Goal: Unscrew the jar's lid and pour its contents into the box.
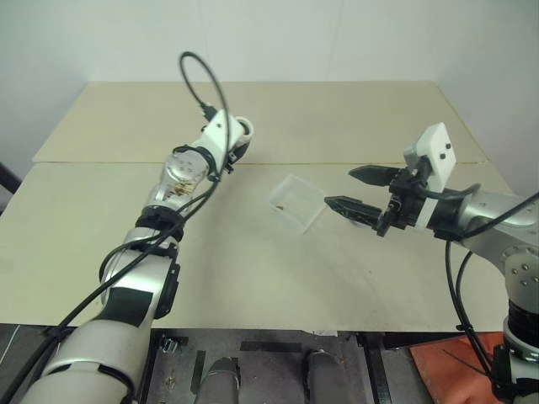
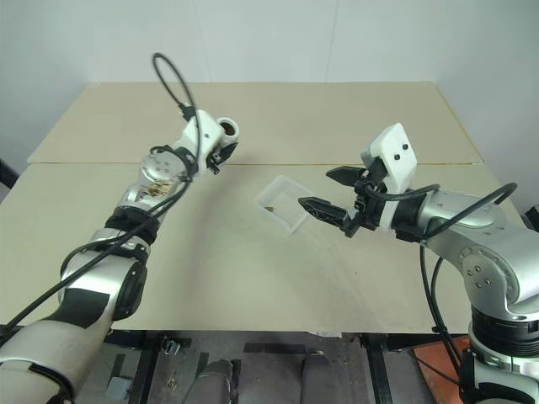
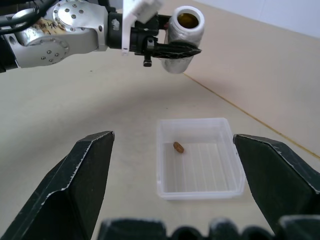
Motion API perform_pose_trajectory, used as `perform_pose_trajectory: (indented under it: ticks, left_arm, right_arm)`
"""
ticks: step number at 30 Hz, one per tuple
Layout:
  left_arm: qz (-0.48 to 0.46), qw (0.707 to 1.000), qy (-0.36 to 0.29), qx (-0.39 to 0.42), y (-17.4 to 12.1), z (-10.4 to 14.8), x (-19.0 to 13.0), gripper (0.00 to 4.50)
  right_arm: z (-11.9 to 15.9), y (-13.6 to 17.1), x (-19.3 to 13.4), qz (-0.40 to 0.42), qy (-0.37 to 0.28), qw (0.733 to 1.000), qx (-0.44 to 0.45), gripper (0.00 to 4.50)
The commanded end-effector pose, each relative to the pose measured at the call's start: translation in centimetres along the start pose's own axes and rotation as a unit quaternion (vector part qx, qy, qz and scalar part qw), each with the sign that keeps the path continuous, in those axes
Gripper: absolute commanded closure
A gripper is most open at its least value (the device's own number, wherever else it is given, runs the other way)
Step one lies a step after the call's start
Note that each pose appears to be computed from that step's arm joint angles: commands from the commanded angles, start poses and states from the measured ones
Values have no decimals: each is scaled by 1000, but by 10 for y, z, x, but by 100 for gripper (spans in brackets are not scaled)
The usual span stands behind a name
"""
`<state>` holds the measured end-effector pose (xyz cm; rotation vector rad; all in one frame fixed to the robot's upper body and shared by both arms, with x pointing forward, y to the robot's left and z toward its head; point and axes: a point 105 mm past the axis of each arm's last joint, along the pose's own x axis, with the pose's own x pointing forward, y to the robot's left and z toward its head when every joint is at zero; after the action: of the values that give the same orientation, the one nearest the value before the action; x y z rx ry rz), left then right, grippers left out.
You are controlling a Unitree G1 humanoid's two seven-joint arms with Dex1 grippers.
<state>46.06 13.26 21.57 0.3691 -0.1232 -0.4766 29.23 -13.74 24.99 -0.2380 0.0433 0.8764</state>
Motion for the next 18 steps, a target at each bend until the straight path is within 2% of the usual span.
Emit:
perform_pose_trajectory:
  ticks: [1,5,9,18]
  left_arm:
    - [22,997,-17,-69,6,2,-15,255]
    - [16,995,-30,-90,-10,-16,-30,255]
    - [19,993,-40,-113,-20,-23,-34,255]
    - [8,994,-9,-112,-36,-50,-45,255]
  right_arm:
    - [7,-1,-1,2,-10,1000,-26,1]
    - [7,-1,1,5,-9,1000,-28,1]
    - [9,-1,2,8,-10,999,-30,1]
    - [11,7,7,25,-9,999,-33,1]
